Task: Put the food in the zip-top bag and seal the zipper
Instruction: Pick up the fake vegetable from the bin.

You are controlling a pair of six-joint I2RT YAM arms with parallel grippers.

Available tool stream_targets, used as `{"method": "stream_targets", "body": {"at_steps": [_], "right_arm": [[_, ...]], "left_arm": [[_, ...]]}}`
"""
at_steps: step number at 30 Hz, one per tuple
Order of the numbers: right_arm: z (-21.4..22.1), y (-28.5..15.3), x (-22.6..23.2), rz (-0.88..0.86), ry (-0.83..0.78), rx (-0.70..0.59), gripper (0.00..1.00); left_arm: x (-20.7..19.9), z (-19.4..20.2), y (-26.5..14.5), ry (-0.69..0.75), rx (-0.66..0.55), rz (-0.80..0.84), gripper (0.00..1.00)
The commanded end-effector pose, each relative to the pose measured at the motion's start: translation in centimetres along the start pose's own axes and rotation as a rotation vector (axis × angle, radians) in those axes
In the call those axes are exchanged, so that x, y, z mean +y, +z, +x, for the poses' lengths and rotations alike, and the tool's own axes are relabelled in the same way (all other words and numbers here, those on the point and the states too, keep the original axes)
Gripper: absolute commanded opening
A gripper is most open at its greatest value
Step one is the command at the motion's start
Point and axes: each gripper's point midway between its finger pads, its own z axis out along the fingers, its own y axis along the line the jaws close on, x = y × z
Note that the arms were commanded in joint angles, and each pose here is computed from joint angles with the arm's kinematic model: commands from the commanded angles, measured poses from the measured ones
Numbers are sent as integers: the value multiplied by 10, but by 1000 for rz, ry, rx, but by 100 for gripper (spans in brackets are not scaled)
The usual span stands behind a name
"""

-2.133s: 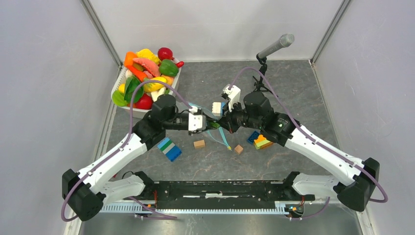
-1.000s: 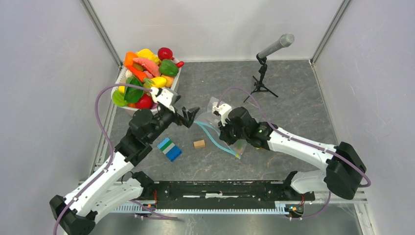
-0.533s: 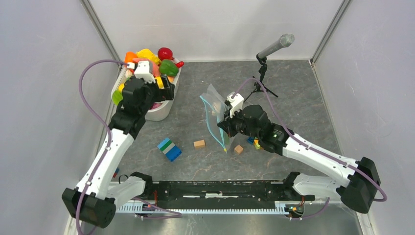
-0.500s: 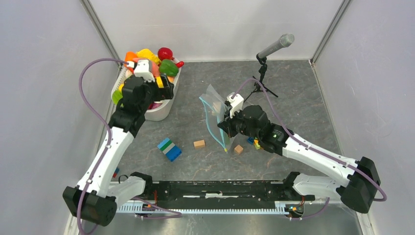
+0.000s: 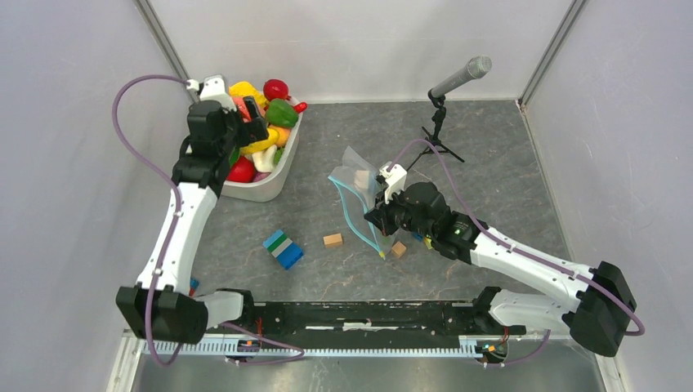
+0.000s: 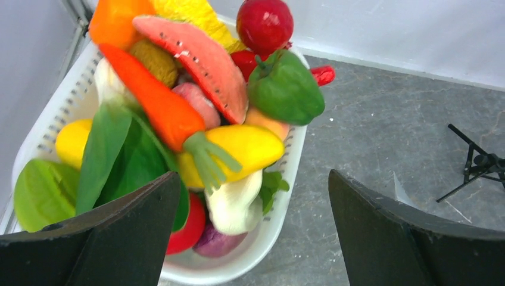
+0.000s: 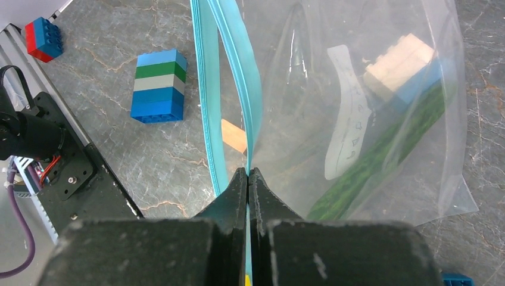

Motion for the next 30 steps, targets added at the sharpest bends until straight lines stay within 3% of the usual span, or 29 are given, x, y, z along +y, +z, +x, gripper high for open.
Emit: {"method": "stream_targets", "body": {"at_steps": [1, 11, 18, 26, 30], "right_arm": [[-14, -1, 7, -38, 5, -55, 0], [-13, 3, 10, -61, 12, -70, 0], [-15, 3, 9, -55, 5, -73, 0], [-12, 4, 8, -47, 5, -69, 0], [-13, 4, 8, -48, 6, -70, 0]], "left_arm": [[-8, -28, 19, 16, -15, 11, 100], [48, -36, 85, -107, 27, -258, 96], [77, -13, 115, -206, 100, -305, 88], [82, 15, 125, -208, 161, -321, 84], [84, 23, 125, -207, 167, -324, 72]]}}
